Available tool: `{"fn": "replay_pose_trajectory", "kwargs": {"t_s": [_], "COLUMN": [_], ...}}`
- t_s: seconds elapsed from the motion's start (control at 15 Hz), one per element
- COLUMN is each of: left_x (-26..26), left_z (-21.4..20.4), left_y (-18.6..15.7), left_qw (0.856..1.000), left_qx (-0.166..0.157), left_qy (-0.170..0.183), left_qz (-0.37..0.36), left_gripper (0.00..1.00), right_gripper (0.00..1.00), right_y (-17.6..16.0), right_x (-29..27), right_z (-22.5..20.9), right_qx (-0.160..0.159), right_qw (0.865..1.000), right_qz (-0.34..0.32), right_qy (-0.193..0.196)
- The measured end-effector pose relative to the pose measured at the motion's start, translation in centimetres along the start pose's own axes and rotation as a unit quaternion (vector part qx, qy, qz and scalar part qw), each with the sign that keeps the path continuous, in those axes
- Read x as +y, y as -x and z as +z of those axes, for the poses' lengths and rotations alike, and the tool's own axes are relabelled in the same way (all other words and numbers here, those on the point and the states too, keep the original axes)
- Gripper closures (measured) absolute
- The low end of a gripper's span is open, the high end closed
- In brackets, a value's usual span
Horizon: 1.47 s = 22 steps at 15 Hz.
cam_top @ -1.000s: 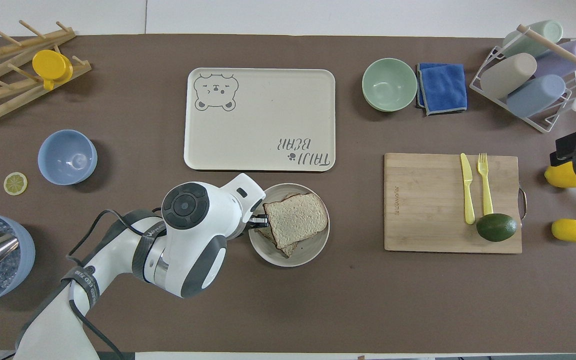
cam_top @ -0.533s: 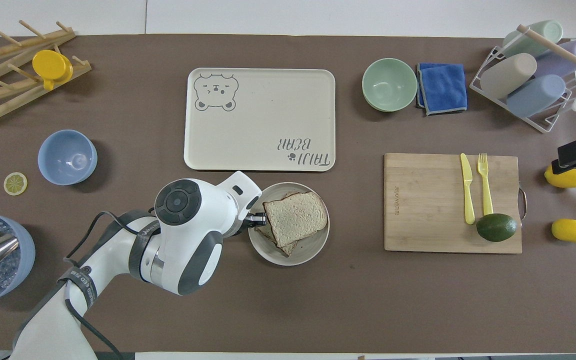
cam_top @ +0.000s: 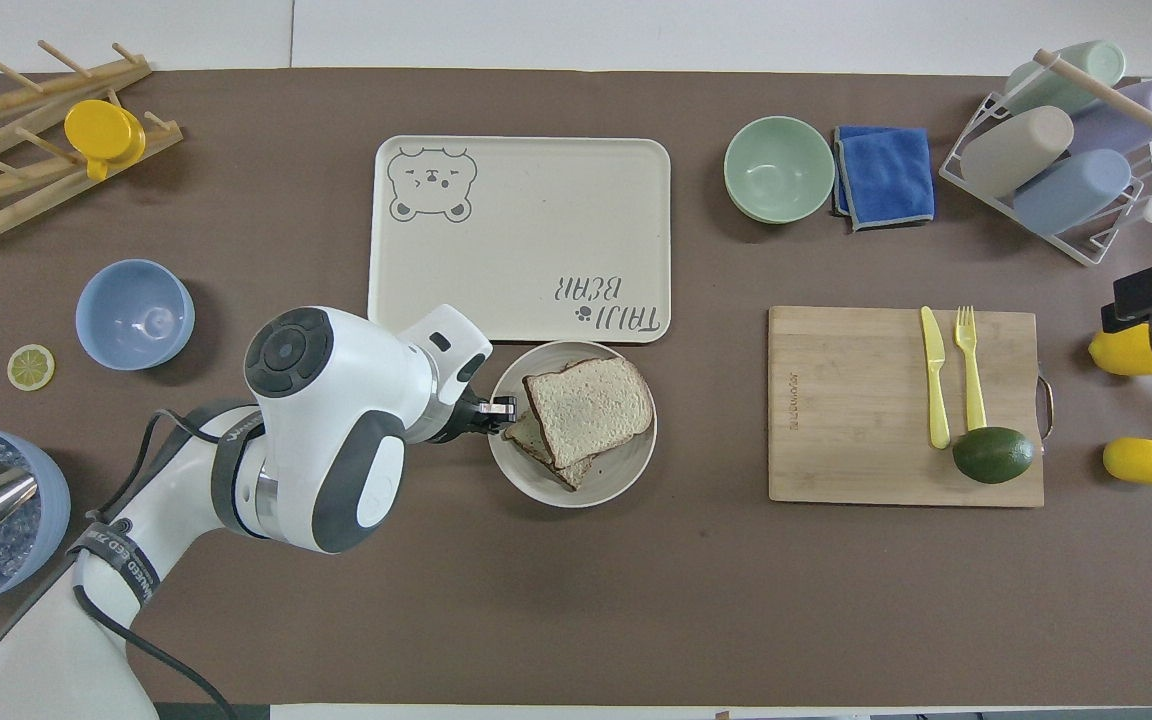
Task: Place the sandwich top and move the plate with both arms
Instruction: 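Move the grey plate onto the bear tray with the left gripper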
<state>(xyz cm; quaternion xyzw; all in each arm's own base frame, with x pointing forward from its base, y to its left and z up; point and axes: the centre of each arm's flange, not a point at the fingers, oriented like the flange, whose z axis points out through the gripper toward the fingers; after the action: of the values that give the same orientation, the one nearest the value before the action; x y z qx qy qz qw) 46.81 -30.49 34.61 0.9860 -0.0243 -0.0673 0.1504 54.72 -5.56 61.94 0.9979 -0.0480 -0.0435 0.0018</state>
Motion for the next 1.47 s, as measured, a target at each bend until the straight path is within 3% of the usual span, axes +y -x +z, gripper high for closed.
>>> {"fn": "replay_pose_trajectory", "kwargs": {"t_s": [0.2,0.67,1.47], "left_x": [-0.7,-3.3,-7.7], "left_z": [-3.8,-9.5,-4.5], "left_y": [-2.1,-7.4,-19.6], "left_qw": [1.000,0.997,0.995], "left_qx": [-0.001,0.049,0.063], "left_qy": [0.019,0.044,0.054], "left_qz": [-0.009,-0.027,-0.058], "left_gripper": [0.96,0.96,0.96], "right_gripper": [0.00,0.00,0.00], "right_y": [-0.1,-0.1,0.0], "right_x": [-0.1,-0.7,-0.7], "right_z": [0.0,0.1,0.2], "right_qx": [0.002,0.001,0.000], "right_qw": [1.000,1.000,1.000], "right_qz": [-0.001,-0.006,-0.006], "right_qy": [0.000,0.001,0.001]}}
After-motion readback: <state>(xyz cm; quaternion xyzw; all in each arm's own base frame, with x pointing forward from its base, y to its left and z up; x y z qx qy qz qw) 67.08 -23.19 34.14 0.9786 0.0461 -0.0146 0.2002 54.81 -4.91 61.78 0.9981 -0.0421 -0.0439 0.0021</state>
